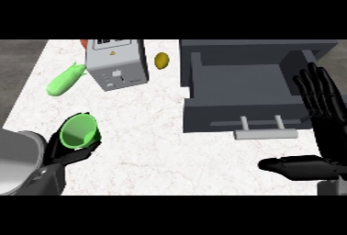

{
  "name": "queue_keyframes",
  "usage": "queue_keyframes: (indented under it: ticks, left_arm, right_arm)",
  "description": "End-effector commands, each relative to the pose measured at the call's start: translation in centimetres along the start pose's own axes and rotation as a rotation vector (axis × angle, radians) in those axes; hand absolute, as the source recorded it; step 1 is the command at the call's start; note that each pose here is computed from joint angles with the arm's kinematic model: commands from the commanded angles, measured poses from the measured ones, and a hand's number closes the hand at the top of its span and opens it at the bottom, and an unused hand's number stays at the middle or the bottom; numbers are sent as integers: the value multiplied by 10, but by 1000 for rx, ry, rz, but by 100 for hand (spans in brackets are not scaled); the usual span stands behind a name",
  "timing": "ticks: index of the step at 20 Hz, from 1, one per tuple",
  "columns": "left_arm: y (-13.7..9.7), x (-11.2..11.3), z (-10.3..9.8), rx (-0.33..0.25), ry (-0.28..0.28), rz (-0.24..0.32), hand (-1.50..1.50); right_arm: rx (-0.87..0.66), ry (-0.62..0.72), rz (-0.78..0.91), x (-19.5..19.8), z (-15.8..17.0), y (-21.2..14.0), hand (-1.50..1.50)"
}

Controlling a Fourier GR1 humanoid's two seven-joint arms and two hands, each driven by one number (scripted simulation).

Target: Pick up the cup, place it into the drawer and close the drawer

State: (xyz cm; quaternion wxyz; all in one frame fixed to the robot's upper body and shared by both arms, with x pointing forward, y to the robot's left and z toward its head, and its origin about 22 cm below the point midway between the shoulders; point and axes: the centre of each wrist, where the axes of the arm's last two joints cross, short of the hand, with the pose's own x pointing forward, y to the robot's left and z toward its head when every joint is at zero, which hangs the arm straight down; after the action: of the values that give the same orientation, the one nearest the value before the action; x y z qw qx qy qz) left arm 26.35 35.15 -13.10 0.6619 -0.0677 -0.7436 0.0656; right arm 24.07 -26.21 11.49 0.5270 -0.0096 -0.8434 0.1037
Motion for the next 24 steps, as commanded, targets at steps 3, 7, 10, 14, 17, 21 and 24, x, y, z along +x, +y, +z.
queue_keyframes:
  ticks: [3, 7, 10, 14, 17, 21, 24]
  left_arm:
    - [-10, -4, -3, -124, -105, 227, 150]
    - [-29, -12, -5, -137, -151, 274, 150]
    - [-26, 5, -28, -145, -215, 228, 150]
    - [-33, -1, -26, -43, -261, 203, 150]
    - [-33, -6, -16, 87, -331, 178, 150]
    - [-34, 10, -38, 42, -377, 173, 150]
    - [-56, 13, -53, 0, -447, 189, 150]
  right_arm:
    - [-4, 5, -2, -9, 6, 1, -150]
    - [-1, 4, 6, -7, 2, -6, -150]
    - [-2, 3, 42, -8, 0, -14, -150]
    - [2, -2, 12, 4, 4, 5, -150]
    - [-3, -6, 19, -3, 12, -15, -150]
    - [-26, 7, 19, 5, -1, -7, -150]
    - [-31, 22, 24, -11, 1, -17, -150]
